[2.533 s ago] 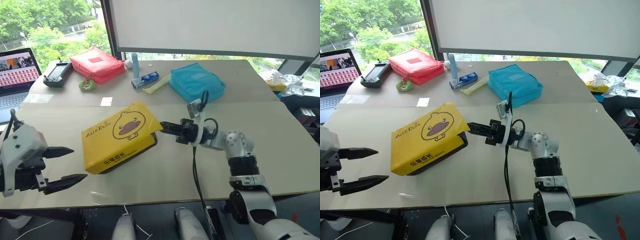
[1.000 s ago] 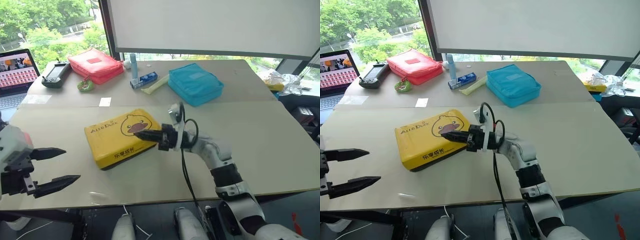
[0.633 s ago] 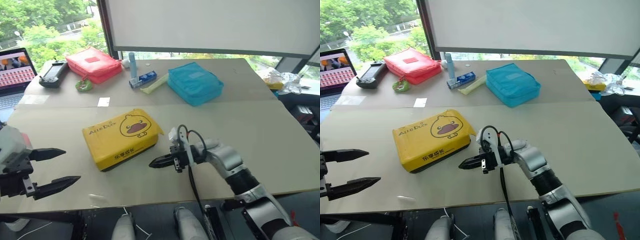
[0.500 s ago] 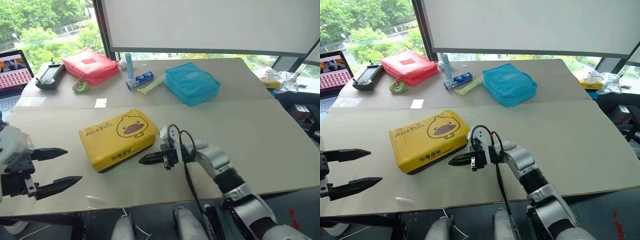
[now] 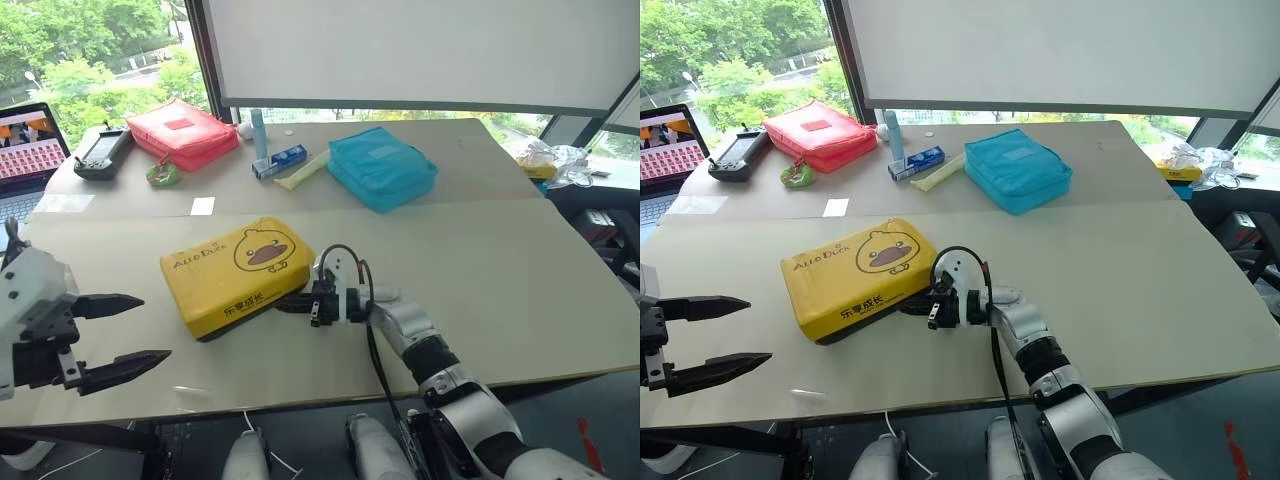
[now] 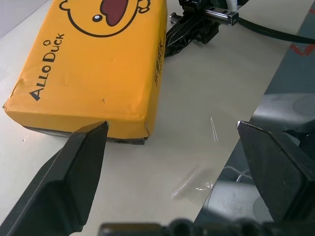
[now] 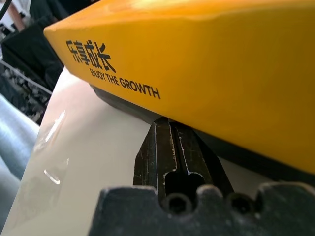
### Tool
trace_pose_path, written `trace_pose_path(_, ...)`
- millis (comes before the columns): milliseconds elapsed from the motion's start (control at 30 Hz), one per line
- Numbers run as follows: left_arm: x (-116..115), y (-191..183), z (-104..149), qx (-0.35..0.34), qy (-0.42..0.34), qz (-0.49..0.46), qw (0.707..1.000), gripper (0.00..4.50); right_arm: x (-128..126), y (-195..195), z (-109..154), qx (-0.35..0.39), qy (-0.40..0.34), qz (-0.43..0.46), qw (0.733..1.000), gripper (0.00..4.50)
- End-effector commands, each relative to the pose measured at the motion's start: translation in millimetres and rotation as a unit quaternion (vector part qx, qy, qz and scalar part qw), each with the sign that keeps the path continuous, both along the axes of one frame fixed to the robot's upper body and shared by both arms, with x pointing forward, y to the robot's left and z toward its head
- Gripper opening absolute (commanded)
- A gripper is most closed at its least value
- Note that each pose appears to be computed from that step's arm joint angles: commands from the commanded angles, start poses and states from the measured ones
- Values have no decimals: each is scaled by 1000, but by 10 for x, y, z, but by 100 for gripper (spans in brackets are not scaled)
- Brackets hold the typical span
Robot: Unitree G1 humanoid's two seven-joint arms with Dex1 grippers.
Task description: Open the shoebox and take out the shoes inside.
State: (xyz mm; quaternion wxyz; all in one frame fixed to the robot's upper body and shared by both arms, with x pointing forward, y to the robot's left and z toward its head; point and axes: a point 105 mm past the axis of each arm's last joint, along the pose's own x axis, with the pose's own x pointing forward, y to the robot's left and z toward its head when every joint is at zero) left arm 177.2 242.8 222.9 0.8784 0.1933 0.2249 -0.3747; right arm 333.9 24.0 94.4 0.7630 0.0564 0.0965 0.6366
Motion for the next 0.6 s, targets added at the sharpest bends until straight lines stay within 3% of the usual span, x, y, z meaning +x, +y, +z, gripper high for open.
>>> trace_pose_path(33,-2,-8,49,11,-13,-5,1000,449,0,-5,141,29,-12,-10,999,0)
trace_pose_path(100,-7,-13,55,9,-13,-6,1000,449,-1,35,479,107,4,-11,994,0)
trace_pose_path(167,-15,-28,72,1,-12,-12,1000,449,171,-44,1429,344,75,-45,935,0)
trace_pose_path(200,-21,-46,80,-5,-10,-17,1000,449,234,-127,1778,425,111,-49,897,0)
trace_pose_path(233,-23,-59,83,-9,-10,-20,1000,449,200,-134,1928,444,111,-40,888,0)
trace_pose_path(467,2,-75,70,-14,-10,-18,1000,449,78,-60,1890,400,108,-25,910,0)
trace_pose_path(567,0,-50,65,-12,-11,-11,1000,449,102,-6,1651,335,90,-44,937,0)
trace_pose_path(600,-7,-49,57,-14,-12,-9,1000,449,159,71,1371,237,54,-73,967,0)
